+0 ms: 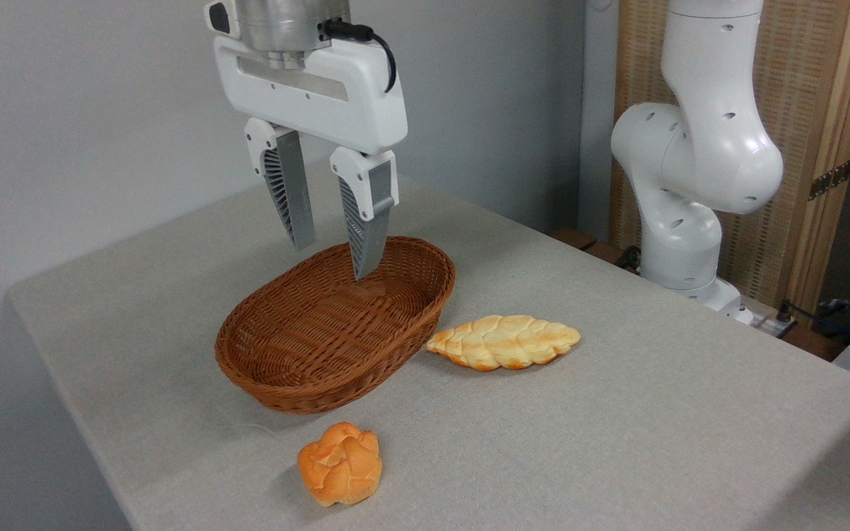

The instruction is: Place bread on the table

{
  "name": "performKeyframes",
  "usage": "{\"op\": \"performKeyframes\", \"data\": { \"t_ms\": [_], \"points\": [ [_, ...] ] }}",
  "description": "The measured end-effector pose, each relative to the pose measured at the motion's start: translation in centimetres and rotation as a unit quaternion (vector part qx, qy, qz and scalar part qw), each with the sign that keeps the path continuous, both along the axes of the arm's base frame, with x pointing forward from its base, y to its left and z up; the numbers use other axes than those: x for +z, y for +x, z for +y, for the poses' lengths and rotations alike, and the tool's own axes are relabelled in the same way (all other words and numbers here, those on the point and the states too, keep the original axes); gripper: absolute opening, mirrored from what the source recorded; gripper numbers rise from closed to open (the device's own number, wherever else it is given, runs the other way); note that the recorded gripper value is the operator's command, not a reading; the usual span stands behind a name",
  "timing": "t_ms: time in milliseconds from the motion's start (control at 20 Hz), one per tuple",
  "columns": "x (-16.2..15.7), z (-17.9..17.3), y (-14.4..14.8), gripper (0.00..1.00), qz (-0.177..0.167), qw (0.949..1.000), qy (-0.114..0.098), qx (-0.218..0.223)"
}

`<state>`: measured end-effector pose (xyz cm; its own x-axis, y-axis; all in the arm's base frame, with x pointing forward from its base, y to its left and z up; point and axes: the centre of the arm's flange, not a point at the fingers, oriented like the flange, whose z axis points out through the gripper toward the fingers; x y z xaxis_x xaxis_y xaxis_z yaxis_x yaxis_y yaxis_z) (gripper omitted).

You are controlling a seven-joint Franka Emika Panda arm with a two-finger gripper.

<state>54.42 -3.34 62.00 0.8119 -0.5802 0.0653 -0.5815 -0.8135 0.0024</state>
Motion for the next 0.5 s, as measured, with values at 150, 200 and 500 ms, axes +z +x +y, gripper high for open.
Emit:
{"op": "performKeyframes", "data": {
  "t_ms": [150,200,500],
  "points": [
    [-0.43,-1.35,0.17,1.00,0.003,1.0000,0.000,0.002],
    [-0.53,-1.50,0.23,1.00,0.004,1.0000,0.000,0.002],
    [-0.71,-1.34,0.45,1.00,0.002,1.0000,0.001,0.004]
  ]
}}
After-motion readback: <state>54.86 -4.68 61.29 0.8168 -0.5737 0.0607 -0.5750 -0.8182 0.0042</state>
